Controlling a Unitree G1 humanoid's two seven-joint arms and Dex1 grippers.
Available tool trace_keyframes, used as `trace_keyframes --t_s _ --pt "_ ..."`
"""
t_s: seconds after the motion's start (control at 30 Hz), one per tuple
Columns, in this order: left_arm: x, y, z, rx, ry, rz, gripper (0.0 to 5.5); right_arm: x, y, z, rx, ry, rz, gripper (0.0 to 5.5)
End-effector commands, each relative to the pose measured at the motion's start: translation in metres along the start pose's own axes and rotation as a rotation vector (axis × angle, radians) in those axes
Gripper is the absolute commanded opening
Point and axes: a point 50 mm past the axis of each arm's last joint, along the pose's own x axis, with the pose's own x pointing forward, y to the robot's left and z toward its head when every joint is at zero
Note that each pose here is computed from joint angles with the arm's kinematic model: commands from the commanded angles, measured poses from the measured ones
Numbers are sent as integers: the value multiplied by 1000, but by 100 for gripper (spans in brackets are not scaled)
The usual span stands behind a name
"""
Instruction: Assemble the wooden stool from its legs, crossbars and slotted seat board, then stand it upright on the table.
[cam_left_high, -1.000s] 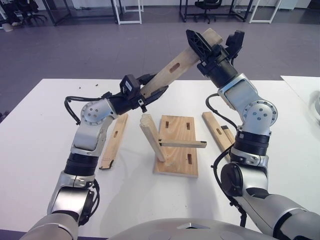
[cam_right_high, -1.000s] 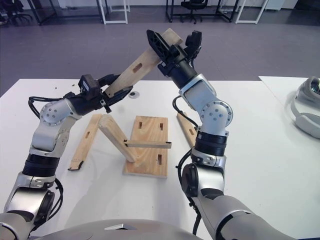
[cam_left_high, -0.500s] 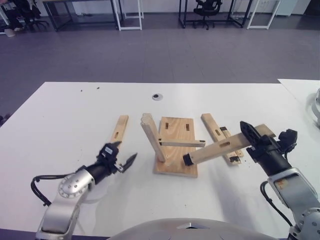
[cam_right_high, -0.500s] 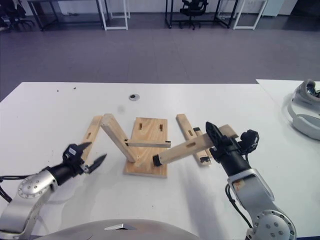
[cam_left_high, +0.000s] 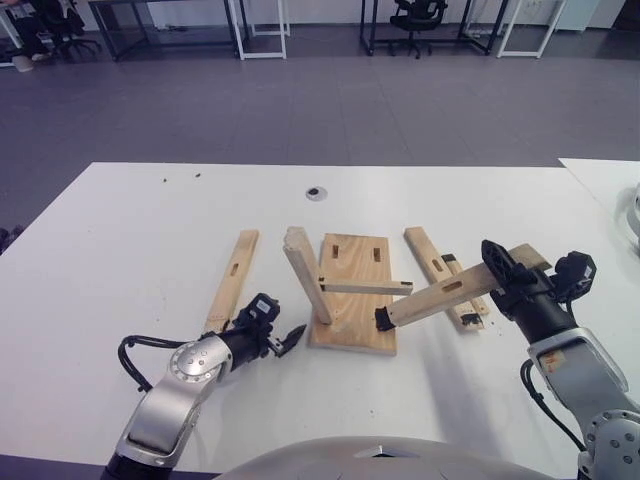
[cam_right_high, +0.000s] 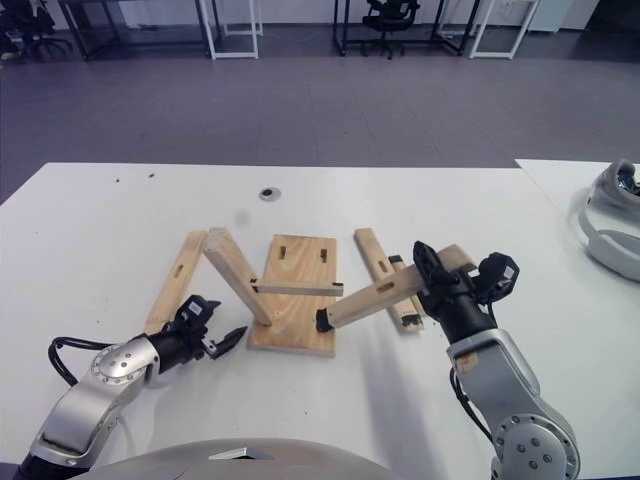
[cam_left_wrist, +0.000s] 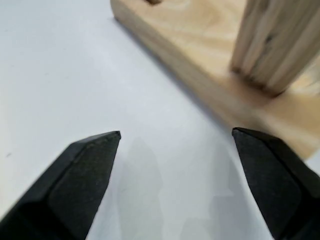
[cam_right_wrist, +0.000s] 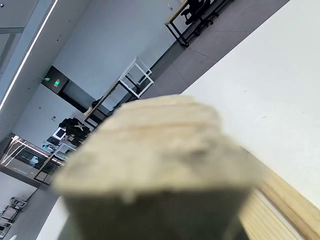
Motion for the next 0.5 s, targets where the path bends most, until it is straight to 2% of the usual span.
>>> trace_keyframes --t_s 0.03,0.23,0.4,0.5 --pt "3 -11 20 -67 -79 -78 413 6 12 0 -304 40 2 101" --pt "8 -22 44 -155 -193 -154 413 21 36 1 -641 49 86 101" --pt "4 -35 68 -185 -298 -259 413 21 23 -23 -679 165 21 103" --pt "4 -37 74 -161 -302 -256 413 20 15 -31 -715 246 2 106"
